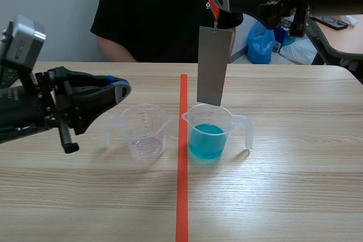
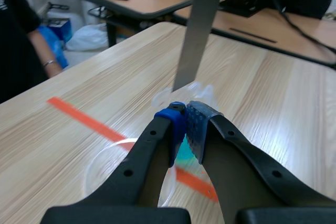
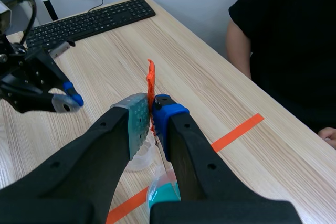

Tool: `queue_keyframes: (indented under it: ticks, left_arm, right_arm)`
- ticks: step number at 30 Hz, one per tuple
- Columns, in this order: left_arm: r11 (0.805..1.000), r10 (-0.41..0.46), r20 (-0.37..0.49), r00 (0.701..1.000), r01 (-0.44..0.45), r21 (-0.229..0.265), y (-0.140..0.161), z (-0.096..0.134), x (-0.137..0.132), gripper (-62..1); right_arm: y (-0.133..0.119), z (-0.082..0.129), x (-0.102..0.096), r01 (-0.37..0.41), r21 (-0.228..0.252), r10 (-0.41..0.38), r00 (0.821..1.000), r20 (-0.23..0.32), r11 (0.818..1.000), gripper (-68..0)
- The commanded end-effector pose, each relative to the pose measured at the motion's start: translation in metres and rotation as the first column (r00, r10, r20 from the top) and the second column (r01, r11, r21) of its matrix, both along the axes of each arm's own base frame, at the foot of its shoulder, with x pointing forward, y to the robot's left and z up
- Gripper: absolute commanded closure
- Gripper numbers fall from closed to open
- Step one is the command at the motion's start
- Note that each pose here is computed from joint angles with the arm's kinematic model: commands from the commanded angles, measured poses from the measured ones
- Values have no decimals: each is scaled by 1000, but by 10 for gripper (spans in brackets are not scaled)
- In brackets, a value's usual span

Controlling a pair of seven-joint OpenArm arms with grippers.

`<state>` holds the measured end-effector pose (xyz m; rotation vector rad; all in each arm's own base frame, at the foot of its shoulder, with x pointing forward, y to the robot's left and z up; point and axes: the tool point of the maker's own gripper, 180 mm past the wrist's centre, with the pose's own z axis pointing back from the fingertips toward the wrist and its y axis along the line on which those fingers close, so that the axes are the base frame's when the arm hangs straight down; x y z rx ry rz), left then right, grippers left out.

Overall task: Do the redox reaction experiment.
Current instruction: 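Move the plate over the blue solution, then point at the plate with the left hand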

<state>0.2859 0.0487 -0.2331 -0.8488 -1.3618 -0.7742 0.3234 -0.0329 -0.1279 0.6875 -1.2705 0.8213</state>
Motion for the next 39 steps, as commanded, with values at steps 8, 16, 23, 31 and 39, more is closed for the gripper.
queue_keyframes:
  ticks: [8,16,23,31,39]
  left_arm:
    - [987,139,-58,989,-143,-75,3,-18,41,-36]
    - [975,167,-100,981,-179,-132,-8,-26,55,-36]
    - [971,147,-117,982,-166,-173,-28,-23,56,-36]
    - [976,82,-148,986,-110,-188,-63,-30,53,-36]
    - [975,118,-140,983,-141,-170,-64,-36,65,-36]
  right_arm:
    - [-2,13,1,0,12,0,999,37,1000,-17]
    - [-2,13,1,0,11,0,999,37,1000,-17]
    - [-2,13,1,0,11,0,999,37,1000,-17]
    - [-2,13,1,0,12,0,999,37,1000,-17]
    - [-2,13,1,-1,13,0,999,38,1000,-17]
